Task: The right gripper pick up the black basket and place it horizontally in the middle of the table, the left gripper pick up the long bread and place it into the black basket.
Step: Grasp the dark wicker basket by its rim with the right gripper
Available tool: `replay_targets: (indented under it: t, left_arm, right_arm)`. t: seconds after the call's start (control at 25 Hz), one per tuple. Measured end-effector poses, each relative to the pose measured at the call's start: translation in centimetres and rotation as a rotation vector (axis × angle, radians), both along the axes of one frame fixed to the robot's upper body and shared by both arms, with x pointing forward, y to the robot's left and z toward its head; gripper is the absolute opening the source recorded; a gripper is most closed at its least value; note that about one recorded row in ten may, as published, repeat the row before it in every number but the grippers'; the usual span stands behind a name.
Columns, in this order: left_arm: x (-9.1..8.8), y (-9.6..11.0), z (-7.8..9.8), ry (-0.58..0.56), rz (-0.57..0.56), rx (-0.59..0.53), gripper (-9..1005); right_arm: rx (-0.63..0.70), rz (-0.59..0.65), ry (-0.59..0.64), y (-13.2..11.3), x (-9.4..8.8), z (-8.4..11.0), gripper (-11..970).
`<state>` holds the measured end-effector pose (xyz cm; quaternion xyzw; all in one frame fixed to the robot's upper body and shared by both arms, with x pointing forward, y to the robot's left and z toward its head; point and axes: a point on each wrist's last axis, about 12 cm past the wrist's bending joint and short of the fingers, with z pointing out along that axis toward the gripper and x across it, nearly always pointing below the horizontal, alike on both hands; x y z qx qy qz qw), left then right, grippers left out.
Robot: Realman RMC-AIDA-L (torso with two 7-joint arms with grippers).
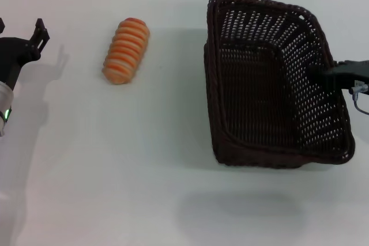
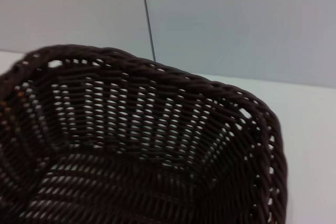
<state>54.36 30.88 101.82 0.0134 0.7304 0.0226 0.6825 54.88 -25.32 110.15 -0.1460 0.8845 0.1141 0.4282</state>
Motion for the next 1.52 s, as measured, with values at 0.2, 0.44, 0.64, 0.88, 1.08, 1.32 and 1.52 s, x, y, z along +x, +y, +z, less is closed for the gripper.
replay_targets:
  t: [0.2,0.44,0.64,0.88,1.08,1.32,1.52]
  left_arm:
    - [0.3,-0.2,0.0,0.013,-0.005,-0.001,846]
    - [0.4,-0.2,0.0,0.017,-0.006,-0.002,847]
    - [0.2,-0.2,-0.1,0.021,-0.002,-0.005,847]
    - [0.1,0.0,-0.2,0.019,0.02,-0.02,847]
    - [0.0,0.2,-0.2,0.02,0.031,-0.026,847]
    - [0.0,0.2,-0.2,0.02,0.032,-0.026,847]
    - [0.0,0.0,-0.2,0.017,0.032,-0.034,846]
  right_arm:
    - [-0.034,0.058,-0.049,0.8,0.1,0.8,430]
    - [-0.007,0.197,-0.109,2.4,-0.2,2.9,331]
    - [0.043,0.356,-0.13,3.4,-0.4,5.1,267]
    - [0.114,0.519,-0.147,3.3,-0.6,8.2,218]
    - [0.143,0.617,-0.137,3.2,-0.1,9.8,202]
    - [0.194,0.787,-0.089,4.7,0.5,10.6,202]
    - [0.194,0.86,-0.071,5.6,0.7,10.9,201]
